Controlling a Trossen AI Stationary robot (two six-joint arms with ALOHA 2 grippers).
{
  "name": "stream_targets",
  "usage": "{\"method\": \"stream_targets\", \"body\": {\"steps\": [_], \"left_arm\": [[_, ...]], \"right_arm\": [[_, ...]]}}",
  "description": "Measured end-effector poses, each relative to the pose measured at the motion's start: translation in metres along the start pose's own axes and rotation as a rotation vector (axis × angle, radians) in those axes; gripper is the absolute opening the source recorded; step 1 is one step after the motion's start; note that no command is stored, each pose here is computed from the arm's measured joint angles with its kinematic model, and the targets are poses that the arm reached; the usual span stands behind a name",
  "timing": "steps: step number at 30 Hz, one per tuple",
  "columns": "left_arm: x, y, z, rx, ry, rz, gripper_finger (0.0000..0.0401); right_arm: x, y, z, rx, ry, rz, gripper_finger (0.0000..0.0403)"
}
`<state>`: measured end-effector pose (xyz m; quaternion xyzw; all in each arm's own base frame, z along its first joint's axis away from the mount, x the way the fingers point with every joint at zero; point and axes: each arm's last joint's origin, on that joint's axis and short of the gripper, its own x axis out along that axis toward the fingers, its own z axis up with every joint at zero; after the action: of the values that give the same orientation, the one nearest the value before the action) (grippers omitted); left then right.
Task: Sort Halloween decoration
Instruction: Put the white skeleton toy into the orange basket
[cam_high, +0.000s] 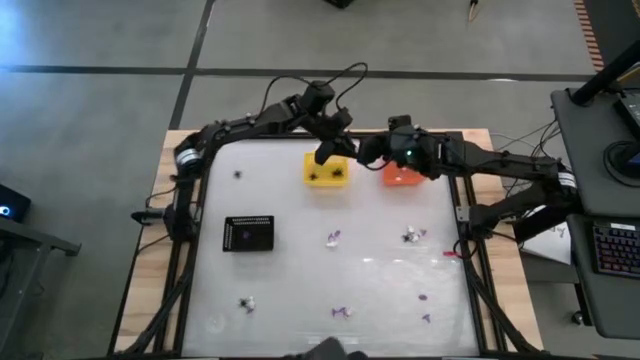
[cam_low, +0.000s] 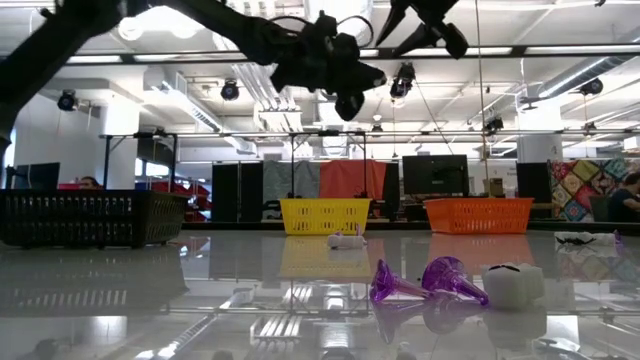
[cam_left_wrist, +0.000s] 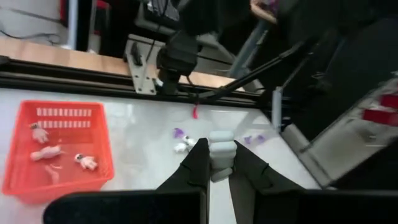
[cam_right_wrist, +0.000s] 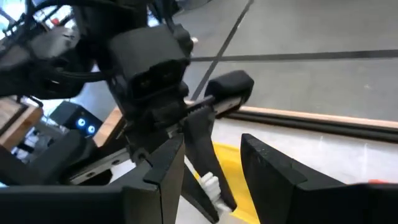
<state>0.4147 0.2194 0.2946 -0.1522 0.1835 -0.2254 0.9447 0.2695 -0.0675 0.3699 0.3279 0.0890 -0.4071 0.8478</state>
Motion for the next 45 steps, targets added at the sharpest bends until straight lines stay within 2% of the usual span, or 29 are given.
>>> {"method": "stream_targets", "body": {"steps": [5, 9, 12, 17, 22, 28, 34, 42, 45], "left_arm": [[0.000, 0.026, 0.003, -0.076, 0.007, -0.164, 0.0007], [0.003, 0.045, -0.003, -0.142, 0.030, -0.205, 0.0007], [0.004, 0.049, -0.003, -0.135, 0.048, -0.223, 0.0007], [0.002, 0.046, 0.006, -0.067, 0.047, -0.234, 0.0007], [0.000, 0.044, 0.016, -0.023, 0.027, -0.239, 0.0007], [0.001, 0.044, 0.016, -0.008, 0.023, -0.238, 0.0007], [0.001, 0.046, 0.023, 0.005, -0.003, -0.228, 0.0007], [-0.001, 0.048, 0.027, -0.022, -0.019, -0.216, 0.0007], [-0.001, 0.050, 0.026, -0.024, -0.014, -0.178, 0.0007]], "right_arm": [[-0.003, -0.012, 0.016, 0.036, 0.000, 0.018, 0.0148], [-0.002, -0.020, 0.024, 0.045, 0.019, 0.031, 0.0148], [0.002, -0.026, 0.027, 0.040, 0.052, 0.033, 0.0148], [0.009, -0.035, 0.028, 0.035, 0.090, -0.008, 0.0148], [0.017, -0.037, 0.027, 0.047, 0.141, 0.036, 0.0148], [0.023, -0.038, 0.024, 0.038, 0.164, 0.031, 0.0148], [0.029, -0.033, 0.025, 0.032, 0.175, 0.108, 0.0148], [0.029, -0.033, 0.025, 0.027, 0.179, 0.113, 0.0148], [0.028, -0.033, 0.025, 0.022, 0.182, 0.111, 0.0148]]}}
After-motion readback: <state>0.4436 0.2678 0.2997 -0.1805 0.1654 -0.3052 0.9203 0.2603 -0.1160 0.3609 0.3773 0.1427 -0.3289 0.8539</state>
